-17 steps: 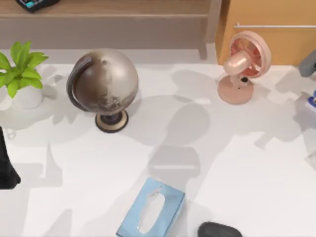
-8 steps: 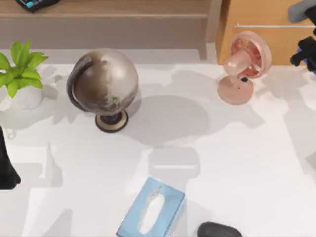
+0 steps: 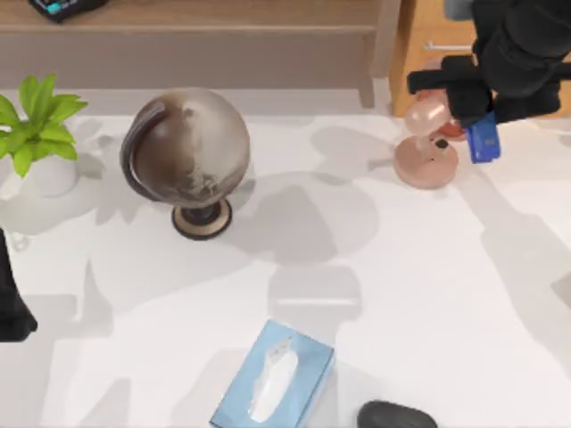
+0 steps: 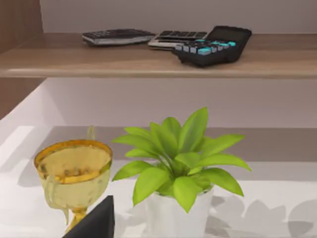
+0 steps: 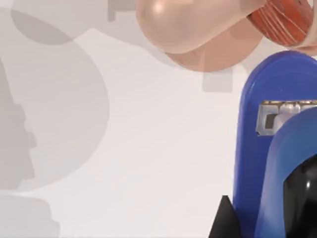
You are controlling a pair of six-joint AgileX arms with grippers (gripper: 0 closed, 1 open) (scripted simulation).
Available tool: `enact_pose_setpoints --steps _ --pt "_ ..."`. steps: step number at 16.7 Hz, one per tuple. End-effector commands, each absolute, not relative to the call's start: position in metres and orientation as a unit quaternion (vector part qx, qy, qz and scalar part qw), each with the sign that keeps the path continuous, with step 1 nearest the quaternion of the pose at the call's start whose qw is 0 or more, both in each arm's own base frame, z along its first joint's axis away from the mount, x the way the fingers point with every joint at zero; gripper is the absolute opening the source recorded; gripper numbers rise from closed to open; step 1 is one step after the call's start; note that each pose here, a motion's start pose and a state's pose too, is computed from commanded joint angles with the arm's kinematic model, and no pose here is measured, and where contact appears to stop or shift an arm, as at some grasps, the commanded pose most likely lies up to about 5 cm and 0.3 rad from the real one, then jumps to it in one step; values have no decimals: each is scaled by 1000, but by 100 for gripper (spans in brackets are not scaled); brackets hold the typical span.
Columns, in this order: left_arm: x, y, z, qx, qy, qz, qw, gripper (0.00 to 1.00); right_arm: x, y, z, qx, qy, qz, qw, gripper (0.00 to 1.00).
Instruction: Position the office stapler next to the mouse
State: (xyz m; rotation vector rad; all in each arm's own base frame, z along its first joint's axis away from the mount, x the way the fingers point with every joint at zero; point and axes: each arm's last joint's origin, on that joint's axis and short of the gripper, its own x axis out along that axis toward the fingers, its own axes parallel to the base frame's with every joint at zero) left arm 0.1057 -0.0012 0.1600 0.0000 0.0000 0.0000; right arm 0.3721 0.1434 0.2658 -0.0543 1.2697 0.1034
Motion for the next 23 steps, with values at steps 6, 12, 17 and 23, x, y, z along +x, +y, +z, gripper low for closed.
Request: enact_pose_setpoints --steps 6,12,17,23 --pt "106 -1 160 0 0 0 1000 100 339 207 202 11 667 10 745 0" --pt "106 -1 160 0 0 0 1000 100 320 230 162 -1 706 -8 708 0" --pt "106 -1 160 0 0 0 1000 100 321 229 164 2 705 -9 709 0" --pt "106 -1 160 0 0 0 1000 100 337 220 171 39 670 -23 741 0"
